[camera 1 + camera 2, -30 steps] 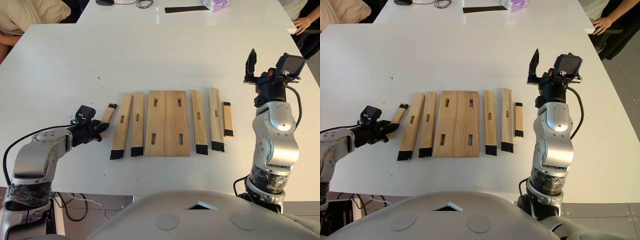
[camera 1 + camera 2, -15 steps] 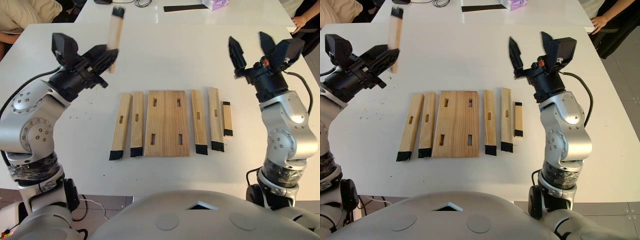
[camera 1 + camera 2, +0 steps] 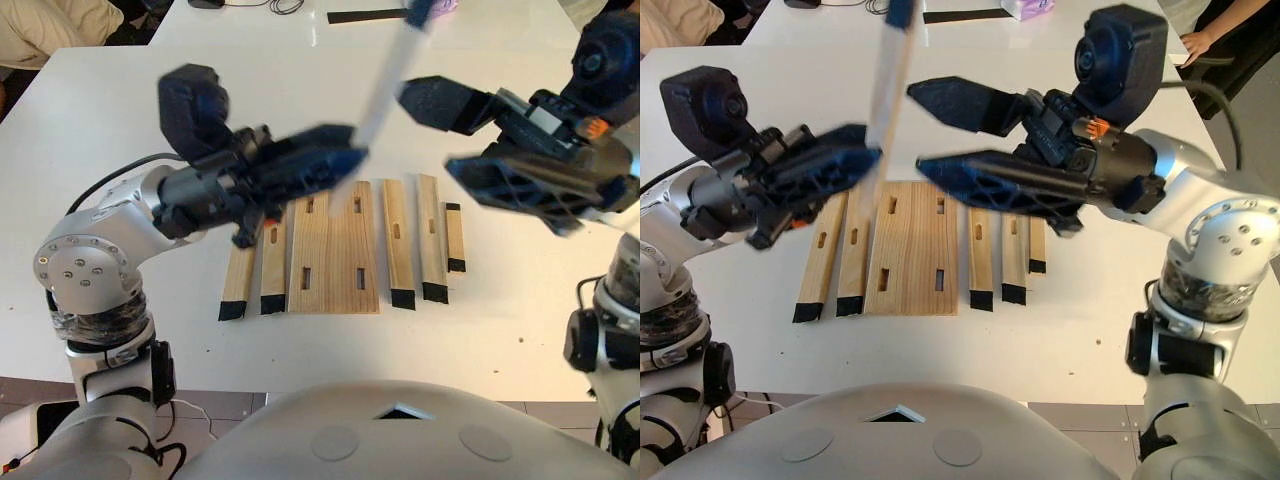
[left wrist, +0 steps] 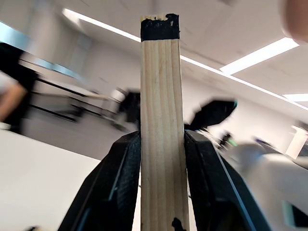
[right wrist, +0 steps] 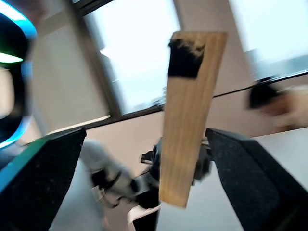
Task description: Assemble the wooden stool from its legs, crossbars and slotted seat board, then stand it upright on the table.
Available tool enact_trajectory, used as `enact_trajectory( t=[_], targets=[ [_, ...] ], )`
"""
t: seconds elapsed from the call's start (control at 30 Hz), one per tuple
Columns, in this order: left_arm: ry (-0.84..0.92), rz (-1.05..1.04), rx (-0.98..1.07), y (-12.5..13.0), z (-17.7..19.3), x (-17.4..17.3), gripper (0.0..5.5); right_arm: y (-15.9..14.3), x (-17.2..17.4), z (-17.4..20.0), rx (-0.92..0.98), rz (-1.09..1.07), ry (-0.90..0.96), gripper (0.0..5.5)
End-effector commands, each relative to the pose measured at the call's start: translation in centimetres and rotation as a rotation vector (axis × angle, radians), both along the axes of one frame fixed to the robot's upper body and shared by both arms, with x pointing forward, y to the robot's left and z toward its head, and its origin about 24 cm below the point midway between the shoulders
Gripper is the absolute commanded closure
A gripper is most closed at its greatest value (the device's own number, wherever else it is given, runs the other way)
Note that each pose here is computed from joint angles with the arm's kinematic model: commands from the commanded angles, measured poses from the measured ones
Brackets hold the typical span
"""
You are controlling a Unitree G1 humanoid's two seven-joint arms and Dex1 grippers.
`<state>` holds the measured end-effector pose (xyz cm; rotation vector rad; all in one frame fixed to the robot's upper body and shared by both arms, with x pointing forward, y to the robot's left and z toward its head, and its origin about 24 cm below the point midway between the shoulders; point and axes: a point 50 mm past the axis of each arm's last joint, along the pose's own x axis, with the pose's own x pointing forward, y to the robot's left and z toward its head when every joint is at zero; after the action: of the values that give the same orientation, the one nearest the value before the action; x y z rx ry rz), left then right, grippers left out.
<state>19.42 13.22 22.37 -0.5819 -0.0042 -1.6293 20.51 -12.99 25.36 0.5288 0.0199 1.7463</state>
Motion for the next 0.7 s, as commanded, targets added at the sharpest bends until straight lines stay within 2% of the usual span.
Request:
enact_trajectory(
  t=[0.03, 0.2, 0.4, 0.57, 0.7],
  targets=[
    [-0.030, -0.050, 0.070, -0.6, -0.2, -0.3, 4.20, 0.7, 0.2, 0.4, -0.056, 0.041, 0.027, 0.93],
    [-0.094, 0.025, 0.131, -0.9, -0.8, 0.3, 4.20, 1.3, 0.2, 0.5, -0.107, 0.019, 0.009, 0.93],
    [-0.180, 0.167, 0.148, -0.9, -1.1, 1.0, 4.20, 1.2, 1.4, -0.4, -0.163, -0.167, -0.018, 0.93],
    [-0.202, 0.161, 0.153, -0.8, -1.2, 0.7, 4.20, 0.7, 2.4, -1.4, -0.204, -0.290, -0.036, 0.93],
    [-0.202, 0.149, 0.155, -0.7, -1.1, 0.7, 4.20, 0.4, 2.7, -1.9, -0.221, -0.305, -0.041, 0.93]
  ],
)
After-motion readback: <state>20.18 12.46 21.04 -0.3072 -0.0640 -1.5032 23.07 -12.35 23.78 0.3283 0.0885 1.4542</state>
